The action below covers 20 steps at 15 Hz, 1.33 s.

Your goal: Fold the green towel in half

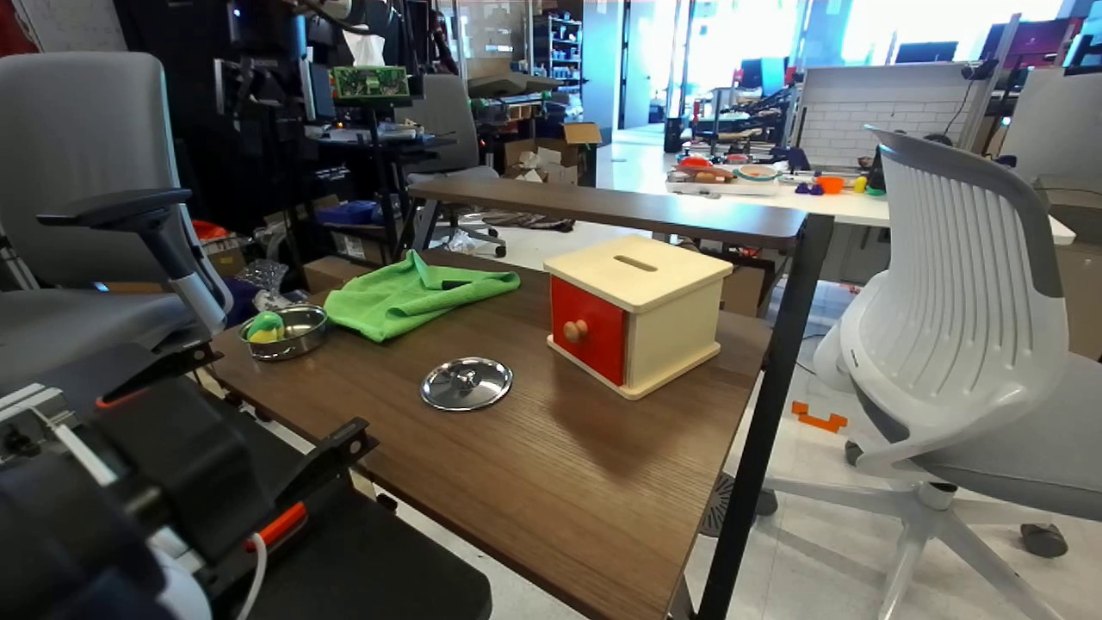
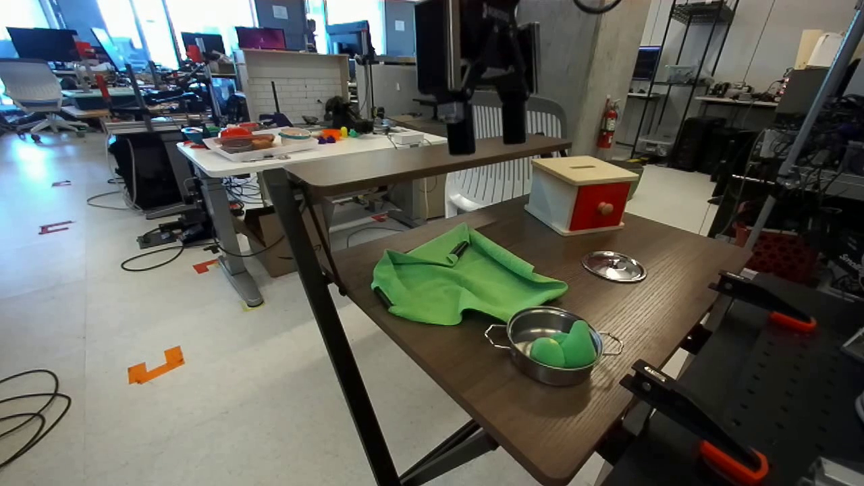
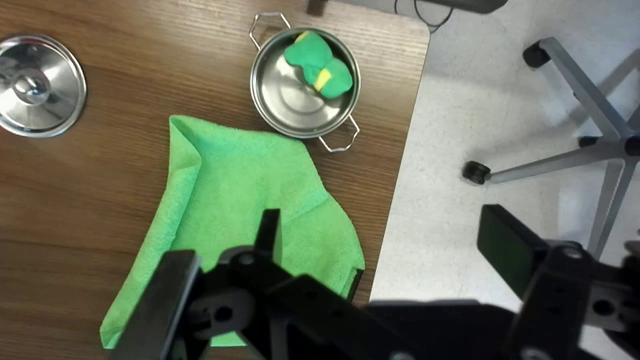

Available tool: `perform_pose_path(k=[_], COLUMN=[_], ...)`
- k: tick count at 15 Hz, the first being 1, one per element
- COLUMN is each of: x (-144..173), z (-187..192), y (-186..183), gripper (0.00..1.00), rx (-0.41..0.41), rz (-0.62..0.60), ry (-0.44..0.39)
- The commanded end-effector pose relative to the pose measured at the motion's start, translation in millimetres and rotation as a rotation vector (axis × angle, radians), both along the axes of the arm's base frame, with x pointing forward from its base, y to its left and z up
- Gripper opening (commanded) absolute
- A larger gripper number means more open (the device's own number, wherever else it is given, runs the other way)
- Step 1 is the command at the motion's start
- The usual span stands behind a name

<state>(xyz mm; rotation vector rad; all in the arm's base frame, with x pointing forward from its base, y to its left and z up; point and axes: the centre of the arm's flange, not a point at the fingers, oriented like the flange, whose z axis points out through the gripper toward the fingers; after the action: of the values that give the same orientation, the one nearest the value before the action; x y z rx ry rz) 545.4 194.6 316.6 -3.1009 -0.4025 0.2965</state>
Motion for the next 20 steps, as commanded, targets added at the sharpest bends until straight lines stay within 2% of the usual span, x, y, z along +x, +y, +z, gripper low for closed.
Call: perform_pose_path(k=[1, 10, 14, 20], x=[21, 32, 37, 56], z=[-27, -111, -141, -162], y=[7, 21, 28, 39], gripper=[1.00, 1.00, 1.00, 1.00], rx=[0.030, 0.114, 0.133, 0.120], rz=[0.009, -0.009, 0.004, 0.009], ry=[-0.068, -0.157, -0.148, -0.124])
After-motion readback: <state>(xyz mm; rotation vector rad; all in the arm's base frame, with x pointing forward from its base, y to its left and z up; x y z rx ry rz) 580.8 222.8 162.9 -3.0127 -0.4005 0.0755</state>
